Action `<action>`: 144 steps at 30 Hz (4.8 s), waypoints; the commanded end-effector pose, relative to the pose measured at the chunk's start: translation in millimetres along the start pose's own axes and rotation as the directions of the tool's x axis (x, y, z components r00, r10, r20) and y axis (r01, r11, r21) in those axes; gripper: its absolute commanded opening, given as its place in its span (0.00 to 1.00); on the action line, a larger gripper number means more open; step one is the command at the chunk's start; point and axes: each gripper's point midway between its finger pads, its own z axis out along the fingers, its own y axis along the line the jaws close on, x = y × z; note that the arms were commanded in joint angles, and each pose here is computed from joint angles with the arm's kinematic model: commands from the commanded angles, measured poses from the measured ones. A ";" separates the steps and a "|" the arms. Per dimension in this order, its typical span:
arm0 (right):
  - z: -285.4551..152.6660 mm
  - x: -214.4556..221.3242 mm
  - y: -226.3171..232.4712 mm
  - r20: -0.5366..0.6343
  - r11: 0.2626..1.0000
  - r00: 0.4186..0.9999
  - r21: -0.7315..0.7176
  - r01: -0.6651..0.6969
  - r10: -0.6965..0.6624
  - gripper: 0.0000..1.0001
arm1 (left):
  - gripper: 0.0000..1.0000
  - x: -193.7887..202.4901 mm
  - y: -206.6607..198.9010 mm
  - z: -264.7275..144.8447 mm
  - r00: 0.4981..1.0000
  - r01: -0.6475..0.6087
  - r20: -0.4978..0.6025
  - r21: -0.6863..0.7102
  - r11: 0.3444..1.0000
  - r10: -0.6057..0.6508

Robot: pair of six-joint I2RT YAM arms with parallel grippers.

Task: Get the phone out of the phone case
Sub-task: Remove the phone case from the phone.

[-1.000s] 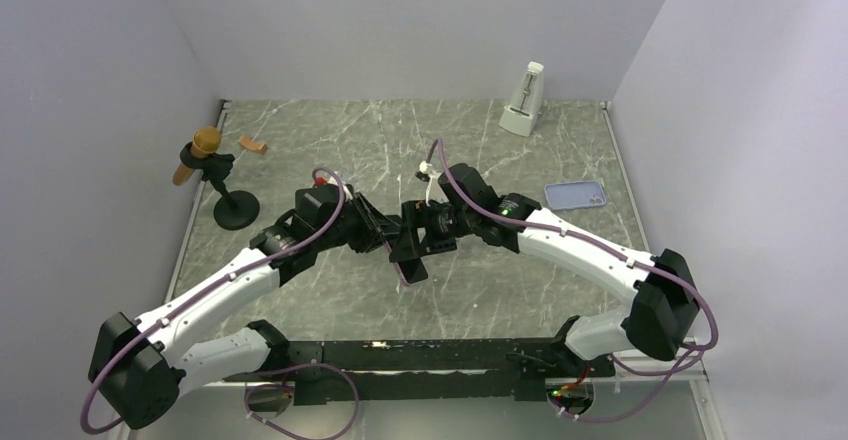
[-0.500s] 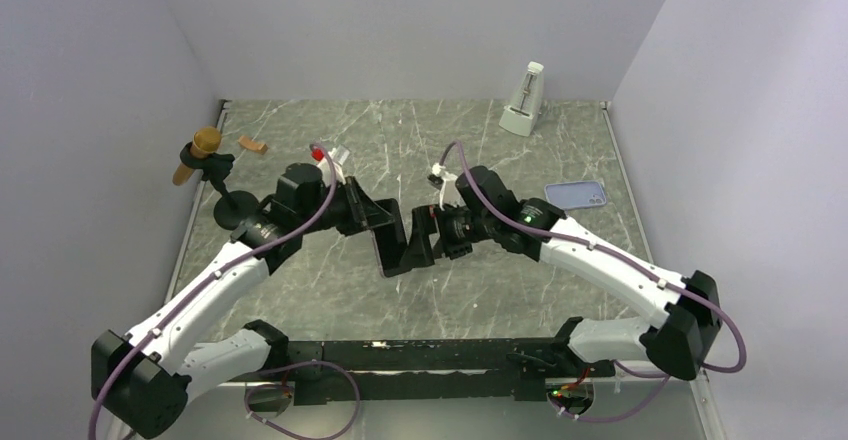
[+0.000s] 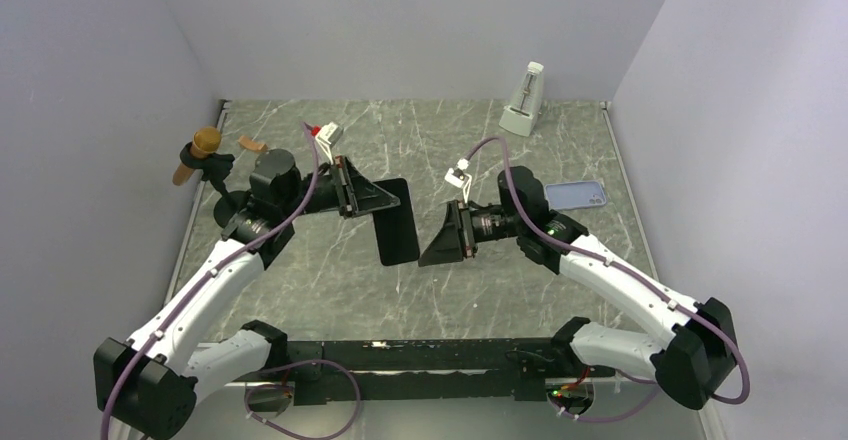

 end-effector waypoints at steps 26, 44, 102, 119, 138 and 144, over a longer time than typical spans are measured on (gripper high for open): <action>11.8 -34.9 75.2 0.046 0.827 0.894 -0.360 0.431 -0.446 0.00 | 0.00 -14.8 -102.5 -30.5 0.983 0.146 0.057 0.324 0.935 -0.173; 2.9 -164.2 27.0 0.209 0.732 0.741 0.462 0.500 -0.638 0.00 | 0.00 -17.3 -136.1 -33.5 0.948 0.238 0.099 0.412 0.879 -0.303; -10.2 -52.3 109.0 0.127 0.969 0.984 -0.232 -0.089 0.121 0.41 | 0.00 -61.5 -82.6 -37.1 0.854 0.095 0.467 0.297 0.950 -0.231; -5.5 -59.0 111.0 0.128 0.964 0.985 -0.254 -0.082 0.118 0.41 | 0.00 -59.7 -84.3 -38.9 0.859 0.117 0.444 0.314 0.942 -0.255; -12.4 -52.2 122.3 0.132 0.949 0.983 -0.306 -0.080 0.125 0.40 | 0.00 -59.6 -77.7 -38.9 0.868 0.122 0.429 0.305 0.945 -0.250; -7.7 -55.9 121.9 0.128 0.949 0.984 -0.303 -0.080 0.124 0.40 | 0.00 -56.9 -76.4 -41.6 0.865 0.124 0.433 0.304 0.945 -0.253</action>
